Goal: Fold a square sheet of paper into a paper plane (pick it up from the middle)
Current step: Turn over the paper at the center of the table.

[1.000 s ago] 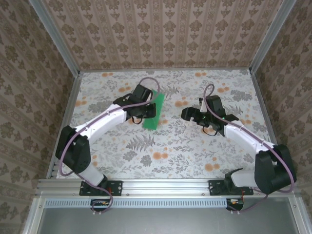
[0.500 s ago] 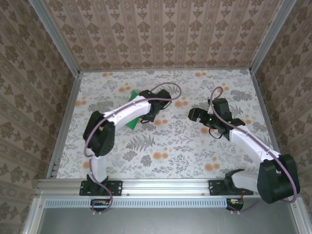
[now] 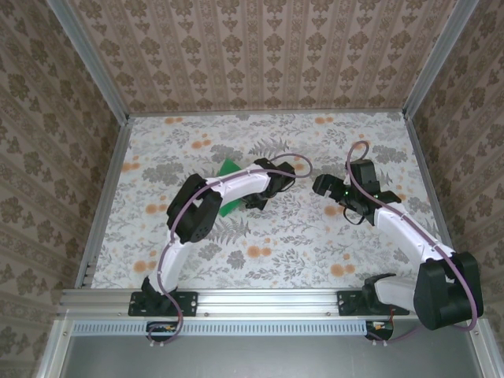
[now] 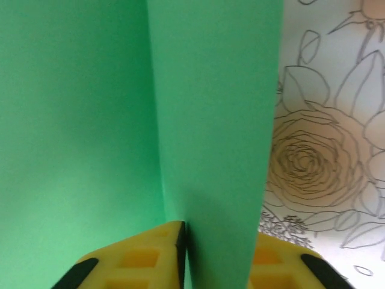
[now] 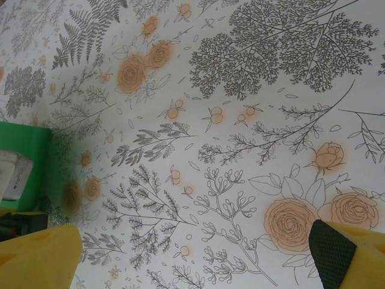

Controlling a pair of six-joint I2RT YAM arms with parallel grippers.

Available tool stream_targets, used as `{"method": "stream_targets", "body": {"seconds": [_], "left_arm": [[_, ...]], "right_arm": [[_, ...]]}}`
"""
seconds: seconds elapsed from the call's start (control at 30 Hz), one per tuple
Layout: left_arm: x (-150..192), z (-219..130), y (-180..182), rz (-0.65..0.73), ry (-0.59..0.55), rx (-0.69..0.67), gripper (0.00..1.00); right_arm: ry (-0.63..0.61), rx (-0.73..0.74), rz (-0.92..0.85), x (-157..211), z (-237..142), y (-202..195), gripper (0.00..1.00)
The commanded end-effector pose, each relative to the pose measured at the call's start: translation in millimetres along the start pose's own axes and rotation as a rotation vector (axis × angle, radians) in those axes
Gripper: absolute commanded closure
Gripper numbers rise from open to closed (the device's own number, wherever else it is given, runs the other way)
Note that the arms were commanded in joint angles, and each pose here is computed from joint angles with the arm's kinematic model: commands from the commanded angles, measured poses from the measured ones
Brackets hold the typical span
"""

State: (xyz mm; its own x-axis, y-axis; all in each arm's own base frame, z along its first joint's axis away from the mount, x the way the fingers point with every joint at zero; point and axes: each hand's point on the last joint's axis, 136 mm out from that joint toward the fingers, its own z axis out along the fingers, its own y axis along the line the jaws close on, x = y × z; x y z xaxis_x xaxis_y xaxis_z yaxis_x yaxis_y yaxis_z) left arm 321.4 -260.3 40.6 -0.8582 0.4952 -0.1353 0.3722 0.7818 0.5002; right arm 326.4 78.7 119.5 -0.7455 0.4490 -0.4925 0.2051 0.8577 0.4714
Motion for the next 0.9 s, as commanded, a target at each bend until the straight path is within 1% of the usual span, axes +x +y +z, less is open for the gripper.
{"method": "stream_targets", "body": {"seconds": [0.0, 0.1, 0.17, 0.23, 0.33, 0.4, 0.5, 0.57, 0.6, 0.7, 0.8, 0.87], "left_arm": [[-4, -4, -11, -0.013, 0.002, 0.058, 0.71], [-5, -8, -17, -0.025, -0.001, 0.105, 0.62], [-8, -19, -23, -0.034, -0.011, 0.173, 0.56], [-11, -34, -34, -0.046, -0.026, 0.296, 0.48], [-21, -69, -40, -0.091, -0.087, 0.492, 0.34], [-25, -90, -36, -0.138, -0.136, 0.618, 0.26], [-32, -111, -14, -0.251, -0.208, 0.763, 0.17], [-33, -115, 8, -0.332, -0.247, 0.805, 0.13], [-31, -112, 23, -0.381, -0.259, 0.808, 0.10], [-19, -92, 63, -0.523, -0.259, 0.779, 0.02], [0, -72, 97, -0.641, -0.247, 0.743, 0.00], [15, -56, 112, -0.708, -0.230, 0.715, 0.00]], "right_arm": [[0.015, 0.029, 0.030, 5, -1, -10, 0.00], [0.021, 0.029, 0.039, 4, 1, -10, 0.00], [0.031, 0.027, 0.044, 4, 2, -10, 0.00], [0.035, 0.026, 0.047, 2, 3, -9, 0.00], [0.046, 0.014, 0.040, 1, 3, -5, 0.00], [0.056, -0.002, 0.034, 0, 5, -1, 0.00], [0.100, -0.047, 0.028, 2, 11, 9, 0.01], [0.136, -0.089, 0.023, 4, 16, 21, 0.04], [0.155, -0.103, 0.017, 7, 20, 28, 0.05], [0.209, -0.136, -0.024, 19, 34, 57, 0.10], [0.249, -0.172, -0.095, 33, 44, 94, 0.14], [0.274, -0.191, -0.149, 46, 51, 121, 0.16]]}}
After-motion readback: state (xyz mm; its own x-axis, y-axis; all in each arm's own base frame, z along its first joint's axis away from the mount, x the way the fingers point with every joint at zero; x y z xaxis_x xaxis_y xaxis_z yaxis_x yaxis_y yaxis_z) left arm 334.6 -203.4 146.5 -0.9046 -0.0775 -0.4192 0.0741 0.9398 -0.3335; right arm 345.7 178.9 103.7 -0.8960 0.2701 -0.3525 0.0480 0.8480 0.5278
